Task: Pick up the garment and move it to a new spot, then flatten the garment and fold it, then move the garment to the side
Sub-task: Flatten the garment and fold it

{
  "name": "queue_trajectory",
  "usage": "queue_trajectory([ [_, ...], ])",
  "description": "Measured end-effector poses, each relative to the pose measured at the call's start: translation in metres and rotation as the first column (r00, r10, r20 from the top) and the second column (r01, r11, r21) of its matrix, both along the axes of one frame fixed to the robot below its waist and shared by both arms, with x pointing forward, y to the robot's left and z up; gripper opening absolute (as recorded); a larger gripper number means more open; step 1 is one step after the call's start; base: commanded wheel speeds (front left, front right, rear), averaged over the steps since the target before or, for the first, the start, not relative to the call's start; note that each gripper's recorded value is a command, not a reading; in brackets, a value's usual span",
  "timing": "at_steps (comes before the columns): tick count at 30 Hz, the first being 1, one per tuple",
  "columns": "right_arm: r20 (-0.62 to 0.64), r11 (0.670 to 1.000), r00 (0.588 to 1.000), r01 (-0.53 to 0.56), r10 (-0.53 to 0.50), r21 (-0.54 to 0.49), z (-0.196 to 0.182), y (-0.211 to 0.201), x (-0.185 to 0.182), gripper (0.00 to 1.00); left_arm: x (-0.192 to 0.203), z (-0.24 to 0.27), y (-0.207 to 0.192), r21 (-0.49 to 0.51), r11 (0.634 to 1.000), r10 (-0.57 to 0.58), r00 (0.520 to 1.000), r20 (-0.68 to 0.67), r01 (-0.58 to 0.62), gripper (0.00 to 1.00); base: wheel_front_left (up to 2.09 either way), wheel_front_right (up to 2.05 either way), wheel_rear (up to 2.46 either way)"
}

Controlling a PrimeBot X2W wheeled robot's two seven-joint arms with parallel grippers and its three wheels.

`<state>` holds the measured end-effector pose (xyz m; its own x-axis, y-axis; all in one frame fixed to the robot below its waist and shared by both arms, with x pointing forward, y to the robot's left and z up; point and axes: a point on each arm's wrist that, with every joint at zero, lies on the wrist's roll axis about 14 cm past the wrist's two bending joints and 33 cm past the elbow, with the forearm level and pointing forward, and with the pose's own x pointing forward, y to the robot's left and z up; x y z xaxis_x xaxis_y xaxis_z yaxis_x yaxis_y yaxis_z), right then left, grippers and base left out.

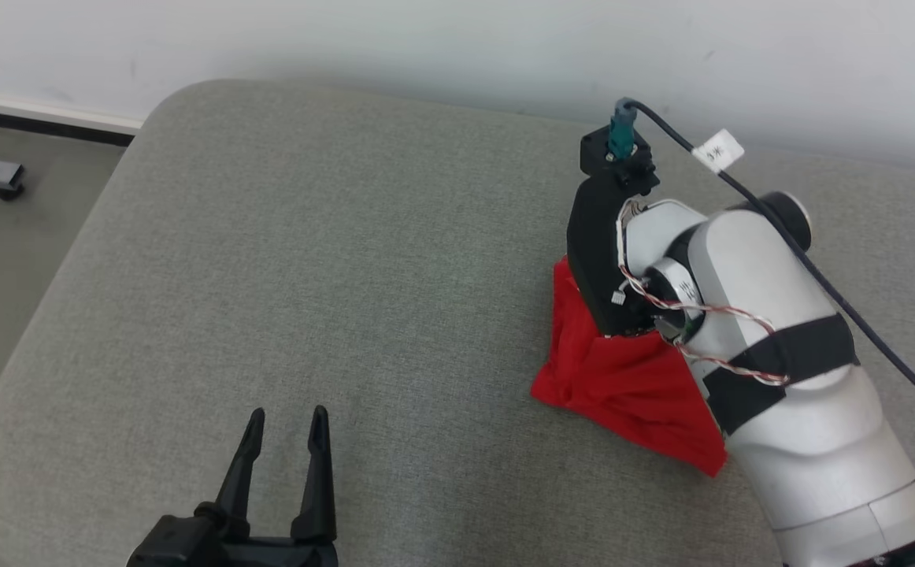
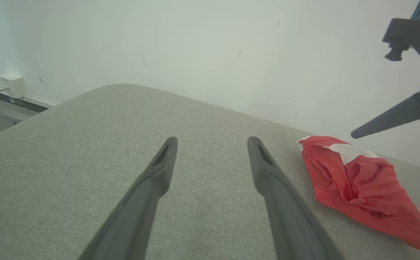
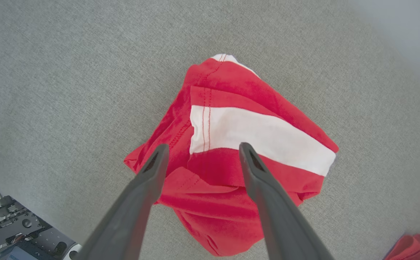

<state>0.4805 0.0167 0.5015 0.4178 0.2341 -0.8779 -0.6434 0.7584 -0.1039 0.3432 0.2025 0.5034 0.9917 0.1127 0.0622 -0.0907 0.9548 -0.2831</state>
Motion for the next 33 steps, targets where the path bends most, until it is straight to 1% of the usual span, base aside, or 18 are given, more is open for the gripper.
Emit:
queue_trajectory([
  [2, -0.021, 0.999, 1.000, 0.003, -0.004, -0.050, 0.000, -0.002, 0.002, 1.00, 0.001, 0.000, -0.002, 0.003, 1.000, -0.007, 1.000, 0.000, 0.007, 1.00, 0.00, 0.00, 0.00],
  [8, -0.100, 0.994, 0.994, 0.026, -0.037, -0.111, -0.009, -0.006, 0.006, 1.00, -0.001, -0.005, -0.001, 0.009, 1.000, -0.005, 1.000, -0.020, 0.005, 1.00, 0.00, 0.00, 0.00],
  [11, -0.129, 0.993, 0.991, 0.026, -0.040, -0.112, -0.014, -0.003, 0.006, 1.00, -0.004, -0.007, 0.002, 0.016, 1.000, 0.006, 1.000, -0.028, -0.006, 1.00, 0.00, 0.00, 0.00],
  [15, -0.112, 0.993, 0.992, 0.037, -0.050, -0.111, -0.019, -0.001, 0.011, 1.00, -0.008, -0.010, 0.003, 0.018, 1.000, 0.008, 0.999, -0.039, -0.008, 1.00, 0.00, 0.00, 0.00],
  [19, -0.138, 0.991, 0.989, 0.043, -0.060, -0.129, -0.033, -0.002, 0.004, 1.00, -0.014, -0.008, 0.004, 0.019, 1.000, 0.011, 0.999, -0.035, -0.011, 1.00, 0.00, 0.00, 0.00],
  [24, -0.105, 0.992, 0.993, 0.036, -0.049, -0.124, -0.033, 0.005, 0.010, 1.00, -0.019, -0.008, 0.009, 0.031, 0.999, 0.030, 0.999, -0.037, -0.029, 1.00, 0.00, 0.00, 0.00],
  [33, -0.106, 0.994, 0.994, 0.023, -0.035, -0.108, -0.043, 0.015, 0.014, 1.00, -0.023, -0.011, 0.012, 0.035, 0.999, 0.042, 0.998, -0.052, -0.040, 1.00, 0.00, 0.00, 0.00],
])
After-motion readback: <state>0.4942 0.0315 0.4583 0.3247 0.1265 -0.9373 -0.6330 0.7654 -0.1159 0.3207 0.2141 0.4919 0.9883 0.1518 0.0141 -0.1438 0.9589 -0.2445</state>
